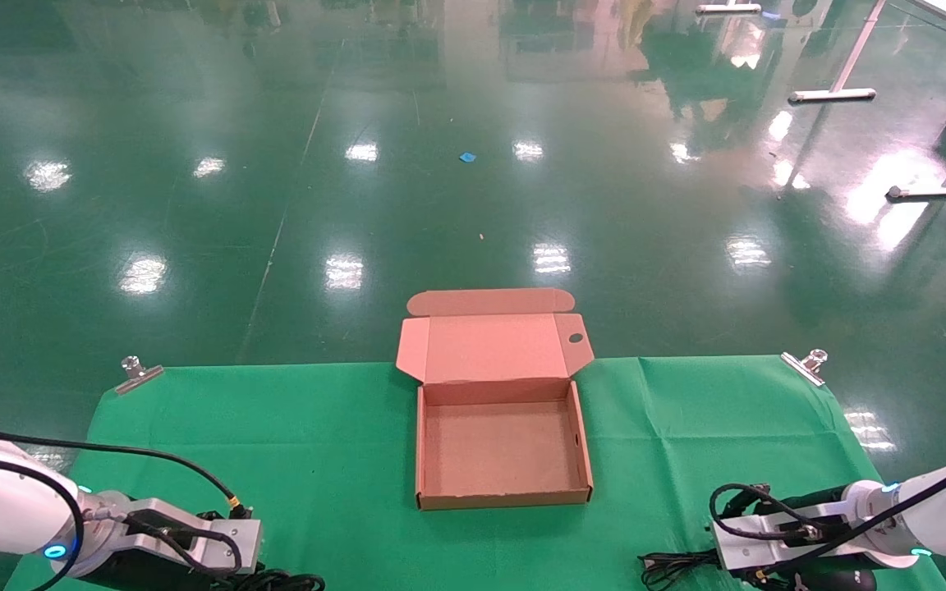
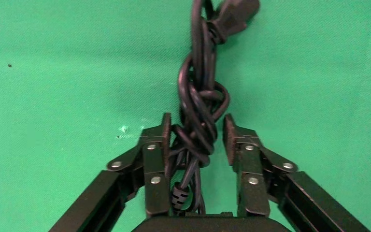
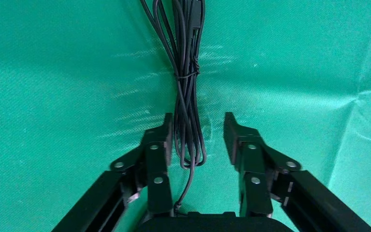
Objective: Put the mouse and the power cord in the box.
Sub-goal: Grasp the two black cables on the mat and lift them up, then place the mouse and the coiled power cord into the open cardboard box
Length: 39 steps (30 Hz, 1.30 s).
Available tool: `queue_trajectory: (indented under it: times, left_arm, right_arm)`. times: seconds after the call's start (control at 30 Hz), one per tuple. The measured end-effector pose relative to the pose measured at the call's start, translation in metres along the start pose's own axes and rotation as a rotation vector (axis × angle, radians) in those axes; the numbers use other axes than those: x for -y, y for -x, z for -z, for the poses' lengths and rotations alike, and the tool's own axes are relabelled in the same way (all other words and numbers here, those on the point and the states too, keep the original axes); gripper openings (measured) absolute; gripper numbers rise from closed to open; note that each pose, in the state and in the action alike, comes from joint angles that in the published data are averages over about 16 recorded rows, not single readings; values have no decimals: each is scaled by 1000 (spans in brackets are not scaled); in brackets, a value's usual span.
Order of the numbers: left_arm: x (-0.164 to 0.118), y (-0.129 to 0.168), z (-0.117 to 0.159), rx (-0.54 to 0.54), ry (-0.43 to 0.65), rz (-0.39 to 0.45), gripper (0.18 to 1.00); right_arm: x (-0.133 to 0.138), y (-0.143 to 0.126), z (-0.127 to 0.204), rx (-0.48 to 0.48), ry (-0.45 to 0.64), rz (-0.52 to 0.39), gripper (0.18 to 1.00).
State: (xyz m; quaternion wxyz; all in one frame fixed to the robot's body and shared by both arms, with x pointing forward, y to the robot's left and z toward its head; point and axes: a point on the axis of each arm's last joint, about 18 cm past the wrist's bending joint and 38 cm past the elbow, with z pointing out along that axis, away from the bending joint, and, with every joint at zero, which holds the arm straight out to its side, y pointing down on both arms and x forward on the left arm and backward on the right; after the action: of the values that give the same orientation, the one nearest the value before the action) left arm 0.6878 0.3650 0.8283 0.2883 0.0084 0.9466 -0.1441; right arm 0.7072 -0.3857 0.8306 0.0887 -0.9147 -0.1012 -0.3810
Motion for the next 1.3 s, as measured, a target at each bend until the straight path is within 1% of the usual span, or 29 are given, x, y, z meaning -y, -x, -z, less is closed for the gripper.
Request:
queue_trajectory:
  times: [0.17,0.37,0.5,0.6,0.73,0.87,0.97,1.13,1.2,1.3]
  left_arm:
    - [0,0,0,0,0,0,463]
    - [0,-1,2,-4,-11,10,363]
    - [0,-3,10,-15,-40,26,335]
    - [0,-4,21,-22,-86,50,326]
    - [6,-6,41,-24,-197,108,322]
    - [19,-4,61,-5,-353,178,322]
    - [33,2,77,22,-481,224,322]
    - [62,19,102,73,-686,279,321]
    - [75,27,112,95,-754,291,321]
    - [94,39,126,126,-835,292,321]
  right_arm:
    - [0,0,0,0,0,0,433]
    - [-3,0,4,-5,-7,-16,320]
    - [-10,-1,17,-19,-29,-57,270]
    - [-17,-3,32,-40,-55,-98,244]
    - [-26,-12,62,-86,-103,-154,217]
    - [-30,-26,98,-147,-169,-196,207]
    - [-25,-42,123,-193,-223,-203,200]
    - [0,-76,152,-257,-306,-167,198]
    - [15,-91,157,-275,-334,-145,198]
    - [42,-112,156,-290,-366,-107,198]
